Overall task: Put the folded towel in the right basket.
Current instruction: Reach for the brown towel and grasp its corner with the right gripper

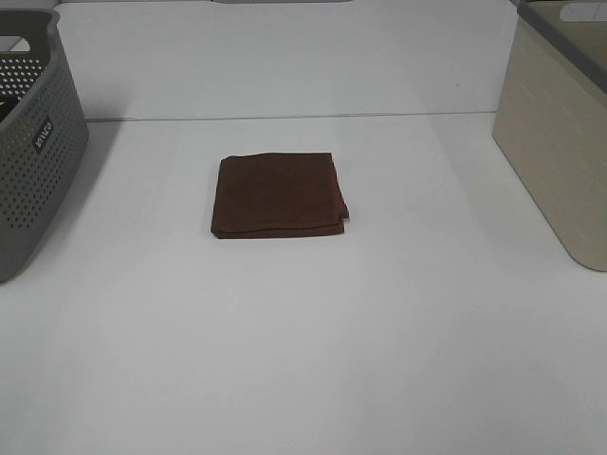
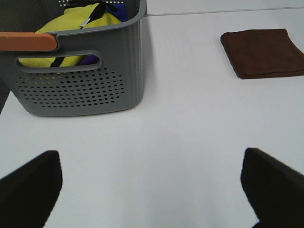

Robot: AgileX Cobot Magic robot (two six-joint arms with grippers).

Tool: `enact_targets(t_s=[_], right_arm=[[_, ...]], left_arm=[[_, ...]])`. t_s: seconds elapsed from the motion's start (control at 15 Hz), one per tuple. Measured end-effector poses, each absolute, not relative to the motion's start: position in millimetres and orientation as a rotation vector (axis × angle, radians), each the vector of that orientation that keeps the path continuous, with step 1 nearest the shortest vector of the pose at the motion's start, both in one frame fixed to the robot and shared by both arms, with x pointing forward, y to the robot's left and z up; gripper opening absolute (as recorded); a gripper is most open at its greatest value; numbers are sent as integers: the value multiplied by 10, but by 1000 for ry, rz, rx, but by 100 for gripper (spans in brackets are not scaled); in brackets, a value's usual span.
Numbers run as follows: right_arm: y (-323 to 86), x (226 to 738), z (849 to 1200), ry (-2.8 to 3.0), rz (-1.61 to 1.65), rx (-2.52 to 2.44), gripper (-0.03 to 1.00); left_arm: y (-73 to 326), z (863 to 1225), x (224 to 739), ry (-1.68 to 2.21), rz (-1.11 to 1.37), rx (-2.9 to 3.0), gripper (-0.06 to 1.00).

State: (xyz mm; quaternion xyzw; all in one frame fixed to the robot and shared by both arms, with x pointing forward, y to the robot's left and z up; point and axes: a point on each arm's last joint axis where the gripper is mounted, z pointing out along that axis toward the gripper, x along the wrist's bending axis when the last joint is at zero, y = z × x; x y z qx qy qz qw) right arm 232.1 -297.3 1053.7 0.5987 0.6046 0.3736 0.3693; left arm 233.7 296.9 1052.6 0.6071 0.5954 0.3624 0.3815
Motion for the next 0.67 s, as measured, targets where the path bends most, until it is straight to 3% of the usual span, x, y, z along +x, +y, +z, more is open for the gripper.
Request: enact_targets(t_s=[0.67], right_arm=[[-2973, 2321, 10537, 1552, 959, 1537, 65]], left_arm=[[2969, 10526, 2337, 1519, 925, 1549, 97]])
